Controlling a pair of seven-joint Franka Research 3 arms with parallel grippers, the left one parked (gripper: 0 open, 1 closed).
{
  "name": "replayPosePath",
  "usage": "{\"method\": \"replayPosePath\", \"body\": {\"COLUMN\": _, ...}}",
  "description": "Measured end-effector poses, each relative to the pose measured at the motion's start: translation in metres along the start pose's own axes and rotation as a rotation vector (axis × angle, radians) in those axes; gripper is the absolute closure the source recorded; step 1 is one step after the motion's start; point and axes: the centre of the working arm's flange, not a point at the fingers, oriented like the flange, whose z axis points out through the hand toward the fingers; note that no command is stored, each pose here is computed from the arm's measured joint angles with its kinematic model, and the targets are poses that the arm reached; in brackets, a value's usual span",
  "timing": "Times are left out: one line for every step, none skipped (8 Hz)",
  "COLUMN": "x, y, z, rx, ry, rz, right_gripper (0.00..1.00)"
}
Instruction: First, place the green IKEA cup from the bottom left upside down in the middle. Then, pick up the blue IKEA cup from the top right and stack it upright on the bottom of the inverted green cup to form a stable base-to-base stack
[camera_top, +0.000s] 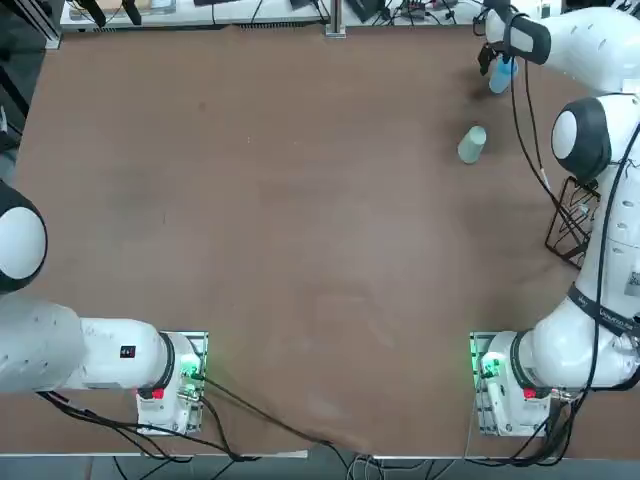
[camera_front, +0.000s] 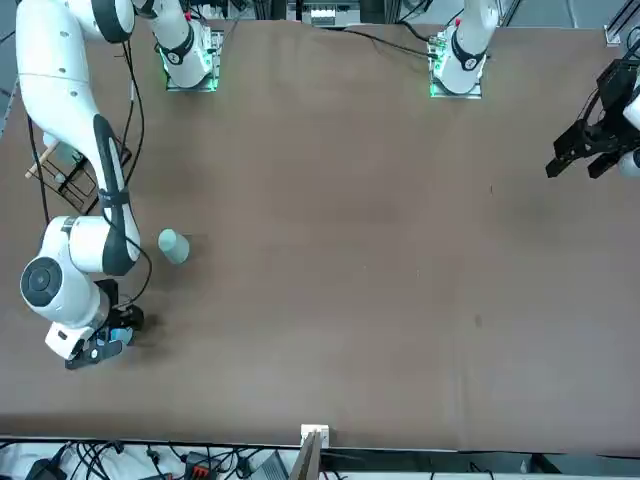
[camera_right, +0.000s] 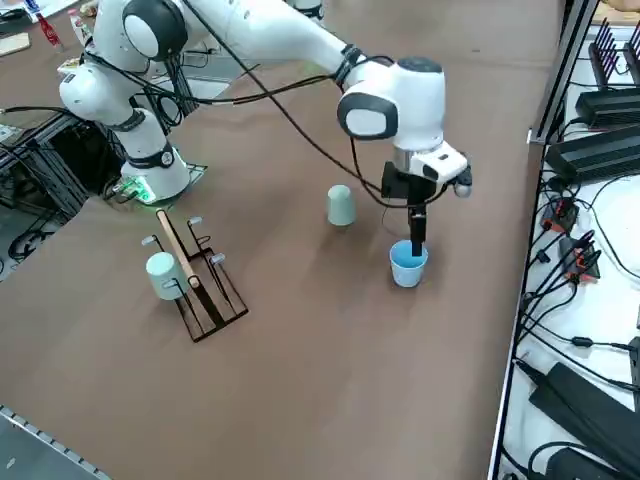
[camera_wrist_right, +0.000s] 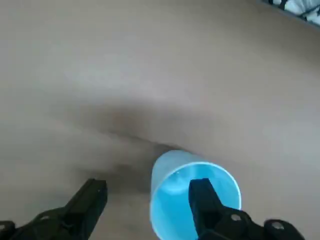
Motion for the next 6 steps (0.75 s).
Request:
{"method": "replayPosePath", "body": {"x": -0.003, "y": 0.002, "z": 0.009, "rx": 0.006, "ry": -0.01, "rz": 0.01, "right_gripper": 0.0}}
{"method": "replayPosePath", "body": {"x": -0.004, "y": 0.002, "z": 0.017, "rx": 0.02, "ry": -0.017, "rz": 0.04, "right_gripper": 0.03}}
{"method": "replayPosePath", "body": {"x": -0.006, "y": 0.005, "z": 0.021, "rx": 0.032, "ry": -0.019, "rz": 0.073, "right_gripper": 0.04}}
{"method": "replayPosePath", "body": {"x": -0.008, "y": 0.008, "z": 0.022, "rx": 0.039, "ry": -0.018, "rz": 0.094, "right_gripper": 0.18}}
{"method": "replayPosePath", "body": {"x": -0.007, "y": 0.009, "z": 0.021, "rx": 0.045, "ry": -0.016, "rz": 0.113, "right_gripper": 0.42}}
{"method": "replayPosePath", "body": {"x": -0.007, "y": 0.008, "z": 0.02, "rx": 0.047, "ry": -0.013, "rz": 0.13, "right_gripper": 0.61}}
